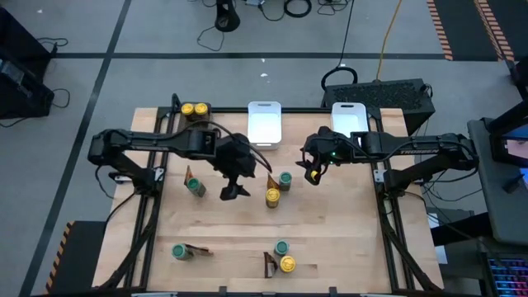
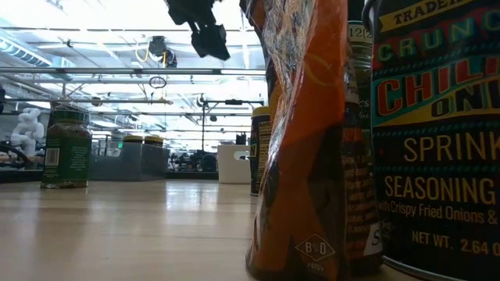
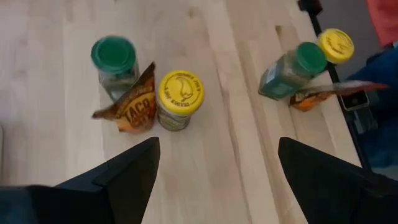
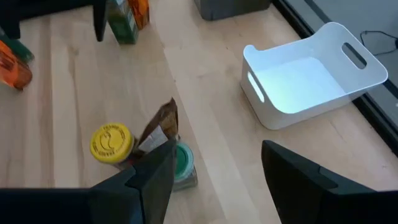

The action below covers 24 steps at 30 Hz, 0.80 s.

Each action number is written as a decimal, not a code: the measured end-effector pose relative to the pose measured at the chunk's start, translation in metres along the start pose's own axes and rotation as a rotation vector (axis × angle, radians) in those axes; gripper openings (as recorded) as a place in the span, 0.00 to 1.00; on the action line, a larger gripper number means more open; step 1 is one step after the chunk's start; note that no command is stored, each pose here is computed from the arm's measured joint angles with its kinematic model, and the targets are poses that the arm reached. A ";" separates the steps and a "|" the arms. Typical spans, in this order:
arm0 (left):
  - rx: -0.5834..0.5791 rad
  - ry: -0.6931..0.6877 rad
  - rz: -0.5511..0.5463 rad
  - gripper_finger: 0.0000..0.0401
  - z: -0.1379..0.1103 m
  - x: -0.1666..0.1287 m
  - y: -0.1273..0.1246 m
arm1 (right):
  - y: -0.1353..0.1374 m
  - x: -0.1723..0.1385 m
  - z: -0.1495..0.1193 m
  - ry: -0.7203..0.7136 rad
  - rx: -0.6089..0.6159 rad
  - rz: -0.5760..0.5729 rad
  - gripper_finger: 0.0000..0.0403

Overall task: Sort spices by type
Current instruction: Put the top yellow seasoning bottle into the black bin

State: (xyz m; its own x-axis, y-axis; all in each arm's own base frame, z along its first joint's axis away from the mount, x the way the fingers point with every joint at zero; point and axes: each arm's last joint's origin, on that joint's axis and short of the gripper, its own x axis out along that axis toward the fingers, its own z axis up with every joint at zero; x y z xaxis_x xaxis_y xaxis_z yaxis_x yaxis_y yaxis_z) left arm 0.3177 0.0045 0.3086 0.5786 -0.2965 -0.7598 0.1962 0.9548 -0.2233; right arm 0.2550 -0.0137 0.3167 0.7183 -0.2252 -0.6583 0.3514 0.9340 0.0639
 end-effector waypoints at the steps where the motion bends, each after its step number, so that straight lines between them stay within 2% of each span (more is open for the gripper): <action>1: -0.020 0.008 0.001 0.83 0.000 0.003 0.001 | 0.000 0.000 0.000 0.004 -0.012 -0.004 0.54; 5: -0.074 0.013 -0.001 0.83 0.001 0.012 0.002 | -0.001 0.000 -0.001 0.012 -0.048 -0.008 0.54; 9: -0.056 -0.041 -0.010 0.83 0.008 0.016 -0.009 | -0.001 0.000 -0.001 0.014 -0.064 -0.009 0.54; 18: 0.019 -0.079 0.163 0.83 0.012 0.027 -0.031 | -0.001 0.000 -0.004 0.037 -0.134 -0.012 0.54; 24: 0.035 -0.043 0.221 0.83 0.010 0.044 -0.040 | -0.001 0.000 -0.004 0.038 -0.189 -0.011 0.54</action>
State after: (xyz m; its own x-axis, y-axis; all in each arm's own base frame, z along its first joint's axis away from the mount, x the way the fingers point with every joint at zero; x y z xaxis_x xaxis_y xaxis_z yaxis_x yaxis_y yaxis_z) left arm 0.3432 -0.0467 0.2904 0.6434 -0.0813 -0.7612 0.0880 0.9956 -0.0319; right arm 0.2523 -0.0139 0.3139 0.6906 -0.2279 -0.6864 0.2371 0.9679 -0.0829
